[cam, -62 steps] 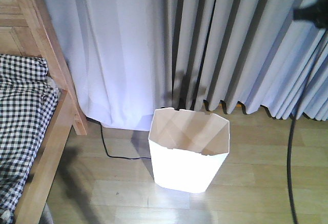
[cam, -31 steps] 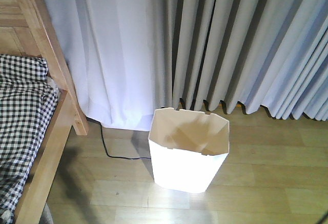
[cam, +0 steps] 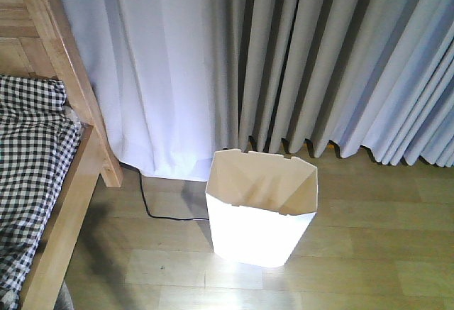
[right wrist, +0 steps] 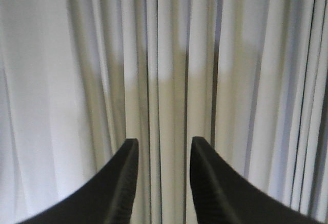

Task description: Move trash bin to bedside with robot

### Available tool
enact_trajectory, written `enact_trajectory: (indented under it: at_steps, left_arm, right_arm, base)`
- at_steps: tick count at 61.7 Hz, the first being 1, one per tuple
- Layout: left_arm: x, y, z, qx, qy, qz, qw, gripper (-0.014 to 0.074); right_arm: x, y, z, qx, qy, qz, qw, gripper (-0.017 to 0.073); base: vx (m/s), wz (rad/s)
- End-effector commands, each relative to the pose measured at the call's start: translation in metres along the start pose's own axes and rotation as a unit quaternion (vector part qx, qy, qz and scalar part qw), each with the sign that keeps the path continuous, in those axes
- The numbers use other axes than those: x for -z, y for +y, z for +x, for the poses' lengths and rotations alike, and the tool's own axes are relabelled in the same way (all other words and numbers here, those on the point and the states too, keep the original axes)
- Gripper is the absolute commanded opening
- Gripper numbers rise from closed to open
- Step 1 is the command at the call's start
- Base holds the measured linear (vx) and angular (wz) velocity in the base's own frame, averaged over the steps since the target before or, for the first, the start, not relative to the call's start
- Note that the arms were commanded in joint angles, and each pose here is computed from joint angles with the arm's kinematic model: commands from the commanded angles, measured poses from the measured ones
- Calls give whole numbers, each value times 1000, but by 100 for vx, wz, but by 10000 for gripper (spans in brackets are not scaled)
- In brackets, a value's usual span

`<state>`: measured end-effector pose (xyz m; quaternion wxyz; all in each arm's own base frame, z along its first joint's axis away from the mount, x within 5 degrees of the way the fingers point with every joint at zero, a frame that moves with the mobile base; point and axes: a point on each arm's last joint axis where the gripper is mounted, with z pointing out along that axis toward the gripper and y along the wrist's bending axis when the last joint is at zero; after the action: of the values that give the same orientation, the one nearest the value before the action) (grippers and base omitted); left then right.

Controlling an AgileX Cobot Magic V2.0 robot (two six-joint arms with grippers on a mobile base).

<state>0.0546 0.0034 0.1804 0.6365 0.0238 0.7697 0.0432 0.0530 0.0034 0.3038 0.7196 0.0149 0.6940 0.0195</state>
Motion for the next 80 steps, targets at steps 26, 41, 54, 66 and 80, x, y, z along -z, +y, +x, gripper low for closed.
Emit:
enact_trajectory:
  at_steps: [26, 41, 54, 66, 80]
  left_arm:
    - [-2, -2, 2, 5, -27, 6, 1000, -6]
    - [-2, -2, 2, 5, -27, 6, 1000, -6]
    - [-2, -2, 2, 5, -27, 6, 1000, -6]
    - [-2, -2, 2, 5, -27, 6, 1000, -6]
    - [-2, -2, 2, 5, -27, 6, 1000, -6]
  right_arm:
    - [1, -2, -15, 3, -47, 11, 999, -14]
    - [1, -1, -14, 3, -44, 10, 999, -10]
    - [0, -1, -14, 3, -43, 10, 999, -10]
    - [1, -5, 4, 37, -54, 26, 998, -10]
    - [6, -10, 59, 41, -35, 38, 998, -10]
  base:
    - [0, 0]
    - [0, 0]
    - [0, 0]
    - [0, 0]
    - [0, 0]
